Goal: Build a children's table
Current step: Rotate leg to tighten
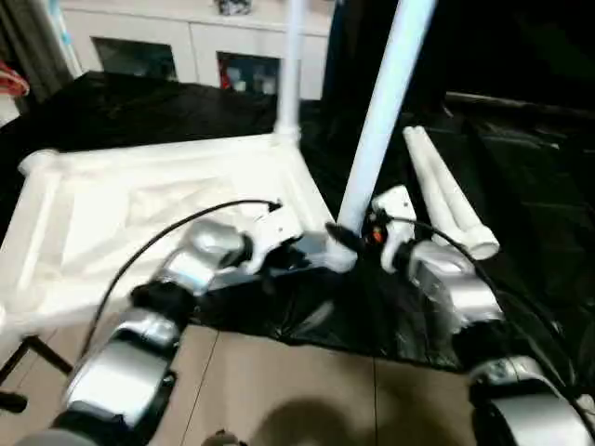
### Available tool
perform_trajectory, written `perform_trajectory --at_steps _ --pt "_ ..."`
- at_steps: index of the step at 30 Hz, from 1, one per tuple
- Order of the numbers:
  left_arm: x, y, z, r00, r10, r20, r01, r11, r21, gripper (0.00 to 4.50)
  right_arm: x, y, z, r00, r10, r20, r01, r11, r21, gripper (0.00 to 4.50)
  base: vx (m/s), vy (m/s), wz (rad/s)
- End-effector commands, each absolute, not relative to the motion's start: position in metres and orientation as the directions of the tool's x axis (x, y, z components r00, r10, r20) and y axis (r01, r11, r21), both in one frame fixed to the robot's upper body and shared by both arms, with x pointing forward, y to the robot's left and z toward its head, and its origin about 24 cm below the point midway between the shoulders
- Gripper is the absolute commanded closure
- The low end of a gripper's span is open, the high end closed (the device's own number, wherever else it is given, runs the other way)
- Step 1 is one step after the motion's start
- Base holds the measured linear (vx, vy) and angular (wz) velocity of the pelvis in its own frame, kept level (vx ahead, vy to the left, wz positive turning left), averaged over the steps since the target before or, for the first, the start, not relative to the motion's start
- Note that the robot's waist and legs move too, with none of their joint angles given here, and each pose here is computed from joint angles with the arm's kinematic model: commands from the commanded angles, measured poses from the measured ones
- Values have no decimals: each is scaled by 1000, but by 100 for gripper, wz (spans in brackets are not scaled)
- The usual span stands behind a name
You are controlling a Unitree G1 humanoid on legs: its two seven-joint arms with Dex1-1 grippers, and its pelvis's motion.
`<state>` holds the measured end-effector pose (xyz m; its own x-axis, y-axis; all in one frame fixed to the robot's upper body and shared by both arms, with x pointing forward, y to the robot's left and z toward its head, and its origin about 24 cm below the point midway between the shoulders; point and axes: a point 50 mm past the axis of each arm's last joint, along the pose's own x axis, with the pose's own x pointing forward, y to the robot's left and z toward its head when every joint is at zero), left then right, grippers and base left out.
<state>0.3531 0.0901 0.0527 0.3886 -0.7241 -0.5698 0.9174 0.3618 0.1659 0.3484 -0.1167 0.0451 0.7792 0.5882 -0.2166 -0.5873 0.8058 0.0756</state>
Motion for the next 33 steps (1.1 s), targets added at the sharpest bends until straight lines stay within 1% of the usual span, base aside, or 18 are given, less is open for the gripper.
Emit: perform_trajectory --at_steps 1,3,6,12,14,16,17,18,19,21,22,23,24,25,27,28,31,33 --pt "371 62 81 552 -691 -465 833 478 278 450 339 -101 7 800 460 -384 -445 886 135 249 0 0 0" --pt "373 53 83 585 -674 -452 810 511 287 450 343 -94 8 827 412 -383 -383 911 151 250 0 0 0" --pt "372 42 84 578 -685 -443 816 500 290 450 346 -86 9 836 391 -385 -344 920 188 251 0 0 0" --pt "367 35 82 526 -726 -443 850 451 271 450 348 -78 13 825 428 -369 -379 903 201 251 0 0 0" --pt "366 35 80 508 -739 -442 861 436 260 450 350 -77 16 824 444 -352 -399 896 197 182 0 0 0" --pt "365 37 79 500 -745 -442 866 430 255 450 351 -77 18 822 455 -344 -407 890 205 182 0 0 0" --pt "365 37 79 500 -745 -442 866 430 255 450 351 -77 18 822 455 -344 -407 890 205 172 0 0 0" --pt "365 39 79 493 -749 -442 870 424 252 450 353 -77 21 818 471 -329 -423 882 208 156 0 0 0" --pt "364 43 78 474 -763 -439 881 405 246 450 354 -78 25 808 496 -319 -474 868 149 143 0 0 0" --pt "363 44 78 466 -769 -437 884 397 245 450 355 -79 26 803 506 -316 -488 862 141 143 0 0 0" --pt "361 47 79 431 -793 -431 902 362 236 450 355 -83 31 772 558 -303 -553 826 110 143 0 0 0" --pt "359 49 79 402 -811 -426 914 332 232 450 355 -86 33 751 589 -297 -590 802 99 143 0 0 0" --pt "359 49 79 402 -811 -426 915 332 232 450 355 -86 33 751 589 -297 -590 802 99 143 0 0 0" --pt "355 52 78 358 -830 -428 932 289 219 450 354 -93 37 714 635 -294 -644 761 77 143 0 0 0" --pt "352 54 77 325 -839 -436 943 257 210 450 353 -98 38 683 667 -297 -684 727 60 143 0 0 0" --pt "352 54 77 325 -839 -436 943 257 210 450 353 -98 38 683 667 -297 -684 727 60 143 0 0 0" --pt "345 61 75 224 -861 -456 971 158 180 450 343 -111 39 558 767 -316 -801 597 35 143 0 0 0" --pt "341 65 74 175 -870 -461 981 112 160 450 337 -118 40 484 808 -337 -853 522 26 143 0 0 0"
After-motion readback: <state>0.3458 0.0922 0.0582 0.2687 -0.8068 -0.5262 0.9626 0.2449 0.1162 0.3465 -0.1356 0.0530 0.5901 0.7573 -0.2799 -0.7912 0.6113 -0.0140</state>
